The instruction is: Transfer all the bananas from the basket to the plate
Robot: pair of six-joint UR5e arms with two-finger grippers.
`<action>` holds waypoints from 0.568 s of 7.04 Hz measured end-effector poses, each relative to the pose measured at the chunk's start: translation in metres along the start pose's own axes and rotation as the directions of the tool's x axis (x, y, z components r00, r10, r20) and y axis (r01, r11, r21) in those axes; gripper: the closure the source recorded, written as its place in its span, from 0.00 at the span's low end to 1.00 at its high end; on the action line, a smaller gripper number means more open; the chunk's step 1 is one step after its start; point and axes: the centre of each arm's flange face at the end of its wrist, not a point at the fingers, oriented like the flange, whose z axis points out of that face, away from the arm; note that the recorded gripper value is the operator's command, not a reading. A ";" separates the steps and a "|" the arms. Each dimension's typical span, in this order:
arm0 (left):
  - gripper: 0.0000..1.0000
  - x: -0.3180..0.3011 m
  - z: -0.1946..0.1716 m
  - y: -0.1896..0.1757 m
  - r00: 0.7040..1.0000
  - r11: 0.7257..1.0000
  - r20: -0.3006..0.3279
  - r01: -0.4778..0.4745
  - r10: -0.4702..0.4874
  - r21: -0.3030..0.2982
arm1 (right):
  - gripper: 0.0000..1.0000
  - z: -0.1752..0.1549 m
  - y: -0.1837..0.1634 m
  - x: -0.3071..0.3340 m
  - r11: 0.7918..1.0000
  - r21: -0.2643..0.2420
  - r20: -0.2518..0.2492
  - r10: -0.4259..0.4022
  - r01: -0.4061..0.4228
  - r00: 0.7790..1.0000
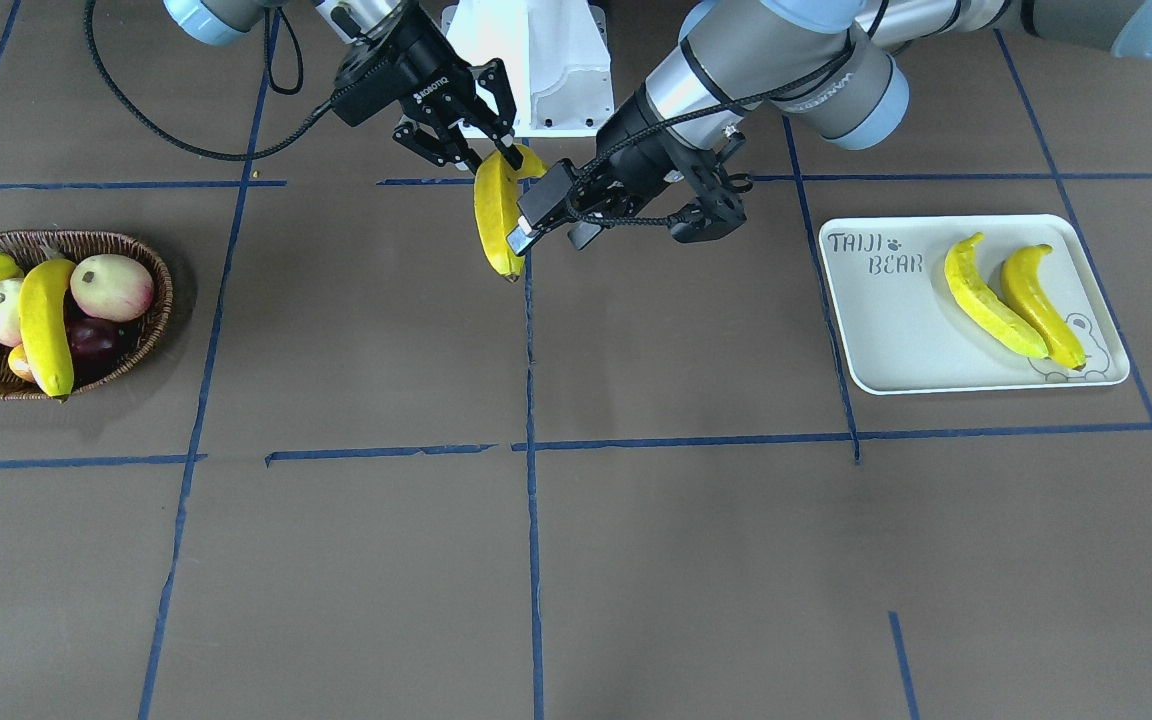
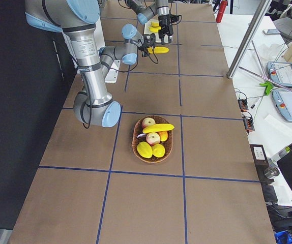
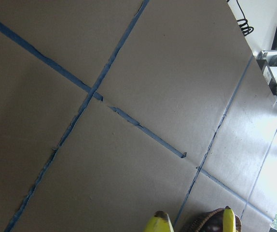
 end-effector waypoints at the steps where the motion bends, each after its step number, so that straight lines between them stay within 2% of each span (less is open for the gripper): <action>1: 0.01 -0.001 0.010 0.008 1.000 1.000 -0.001 -0.010 0.010 -0.020 | 0.98 0.000 0.000 -0.002 1.000 -0.001 0.004 -0.002 0.002 1.000; 3: 0.05 -0.005 0.027 0.018 0.999 0.998 -0.016 -0.030 0.029 -0.054 | 0.98 0.000 0.000 -0.005 1.000 -0.002 0.010 -0.003 0.003 1.000; 4: 0.55 -0.007 0.031 0.020 0.999 0.997 -0.019 -0.035 0.034 -0.062 | 0.98 0.000 0.000 -0.006 1.000 -0.003 0.012 -0.003 0.003 1.000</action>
